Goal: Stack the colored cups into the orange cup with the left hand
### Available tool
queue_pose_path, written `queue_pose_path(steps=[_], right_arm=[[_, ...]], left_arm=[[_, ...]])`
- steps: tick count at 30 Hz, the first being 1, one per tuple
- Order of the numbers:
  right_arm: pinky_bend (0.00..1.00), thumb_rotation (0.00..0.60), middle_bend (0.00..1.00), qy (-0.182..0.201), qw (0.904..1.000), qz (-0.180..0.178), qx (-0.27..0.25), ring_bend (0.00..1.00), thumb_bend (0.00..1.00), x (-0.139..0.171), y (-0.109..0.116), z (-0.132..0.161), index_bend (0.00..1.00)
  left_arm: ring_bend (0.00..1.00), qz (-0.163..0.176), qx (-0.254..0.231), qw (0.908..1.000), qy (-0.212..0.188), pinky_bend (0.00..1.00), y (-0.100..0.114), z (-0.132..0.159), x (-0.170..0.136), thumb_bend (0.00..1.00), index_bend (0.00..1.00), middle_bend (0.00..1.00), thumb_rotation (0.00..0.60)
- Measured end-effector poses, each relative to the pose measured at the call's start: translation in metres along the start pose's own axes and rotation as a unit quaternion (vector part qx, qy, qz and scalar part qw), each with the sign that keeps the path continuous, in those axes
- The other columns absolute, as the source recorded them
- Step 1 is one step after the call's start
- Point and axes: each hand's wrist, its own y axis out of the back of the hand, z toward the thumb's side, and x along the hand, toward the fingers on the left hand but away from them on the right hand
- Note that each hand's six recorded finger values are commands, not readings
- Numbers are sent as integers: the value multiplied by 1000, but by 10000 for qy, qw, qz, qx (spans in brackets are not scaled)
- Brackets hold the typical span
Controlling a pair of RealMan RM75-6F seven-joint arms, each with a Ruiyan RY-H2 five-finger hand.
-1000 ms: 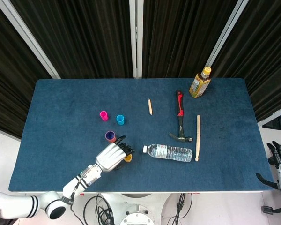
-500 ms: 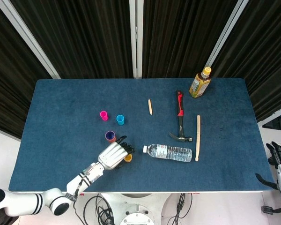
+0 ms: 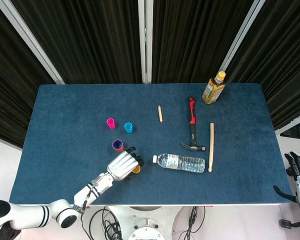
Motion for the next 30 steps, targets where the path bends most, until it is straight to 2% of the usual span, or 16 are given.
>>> queue_pose_path(steps=[10, 13, 17, 23, 26, 30], right_arm=[[0, 600, 0, -29, 10000, 10, 11, 0, 119, 0, 0, -1, 0], [0, 600, 0, -19, 10000, -1, 16, 0, 119, 0, 0, -1, 0], [0, 600, 0, 4, 10000, 2, 33, 0, 118, 0, 0, 1, 0], [0, 600, 0, 79, 10000, 17, 44, 0, 118, 0, -1, 6, 0], [0, 600, 0, 119, 9999, 7, 46, 0, 118, 1, -1, 9, 0], [0, 600, 0, 139, 9999, 12, 51, 0, 118, 2, 0, 11, 0]], left_arm=[[507, 122, -62, 9999, 10, 264, 4, -1, 1, 243, 470, 470, 600], [507, 211, -93, 9997, 20, 265, 11, -2, -2, 245, 471, 471, 600], [507, 455, -139, 9988, 97, 265, 32, -7, -10, 243, 471, 471, 600], [507, 853, -196, 9949, 506, 265, 72, -33, -22, 243, 471, 471, 600], [507, 864, -282, 9929, 769, 266, 77, -49, -21, 243, 471, 471, 600], [507, 638, -320, 9921, 1035, 266, 70, -68, -15, 243, 467, 469, 600]])
